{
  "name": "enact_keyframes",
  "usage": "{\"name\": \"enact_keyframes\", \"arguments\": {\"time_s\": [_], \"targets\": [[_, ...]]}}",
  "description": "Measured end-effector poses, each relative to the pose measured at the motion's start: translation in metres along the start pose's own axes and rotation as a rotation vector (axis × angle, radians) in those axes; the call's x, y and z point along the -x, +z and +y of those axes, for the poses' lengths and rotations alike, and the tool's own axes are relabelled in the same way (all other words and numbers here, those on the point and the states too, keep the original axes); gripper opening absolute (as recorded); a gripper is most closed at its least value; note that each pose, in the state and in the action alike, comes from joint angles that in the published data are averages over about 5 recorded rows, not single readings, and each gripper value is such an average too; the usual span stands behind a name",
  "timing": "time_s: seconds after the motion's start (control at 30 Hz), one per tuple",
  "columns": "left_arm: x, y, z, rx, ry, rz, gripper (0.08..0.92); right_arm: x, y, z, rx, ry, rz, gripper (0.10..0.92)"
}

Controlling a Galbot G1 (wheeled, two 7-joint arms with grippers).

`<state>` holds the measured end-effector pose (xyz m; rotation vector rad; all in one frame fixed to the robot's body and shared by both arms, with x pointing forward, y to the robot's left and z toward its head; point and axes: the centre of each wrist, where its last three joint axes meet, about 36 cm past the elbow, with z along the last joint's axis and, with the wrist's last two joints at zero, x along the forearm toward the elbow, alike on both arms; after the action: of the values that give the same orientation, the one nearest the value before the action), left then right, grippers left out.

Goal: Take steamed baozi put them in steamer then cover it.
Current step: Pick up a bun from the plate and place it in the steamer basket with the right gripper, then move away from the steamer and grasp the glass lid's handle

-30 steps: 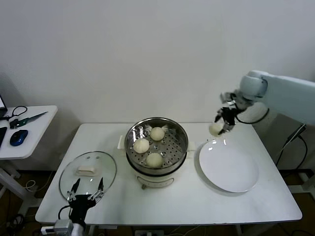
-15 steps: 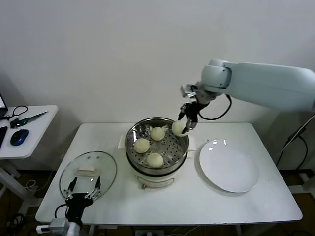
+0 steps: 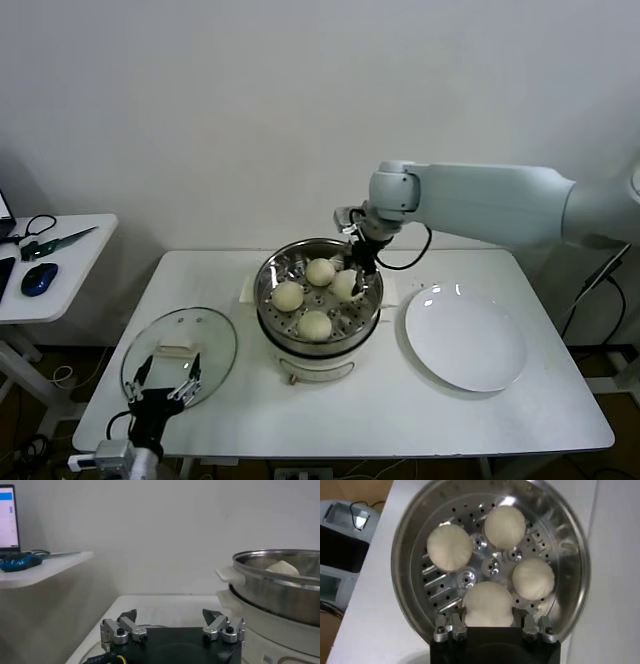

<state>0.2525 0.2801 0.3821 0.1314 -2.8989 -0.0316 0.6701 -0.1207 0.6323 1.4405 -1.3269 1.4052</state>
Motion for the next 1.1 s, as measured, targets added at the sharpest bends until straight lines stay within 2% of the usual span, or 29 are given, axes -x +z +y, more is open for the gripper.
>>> {"name": "enact_keyframes", "arguments": {"time_s": [0.33,0.57,0.67,0.9,1.1], "targets": [[0.0,0.001,-0.002,-0.006,0.006,0.006,0.823,0.019,-0.005,0.0,0.006,-0.035,0.009,0.642],[-0.001,0.001,-0.002,-0.006,0.005,0.011,0.823,0.025,-0.005,0.0,0.0,-0.04,0.025,0.792],[-0.001,0.0,-0.002,-0.007,0.006,0.009,0.823,0.022,-0.004,-0.001,-0.007,-0.032,0.033,0.818],[-0.001,-0.006,-0.002,-0.011,0.011,0.006,0.823,-0.012,0.007,-0.01,-0.011,-0.005,0.007,0.823],[-0.001,-0.009,0.0,-0.014,0.02,0.011,0.823,-0.062,0.039,-0.012,0.086,0.086,-0.095,0.823]]}}
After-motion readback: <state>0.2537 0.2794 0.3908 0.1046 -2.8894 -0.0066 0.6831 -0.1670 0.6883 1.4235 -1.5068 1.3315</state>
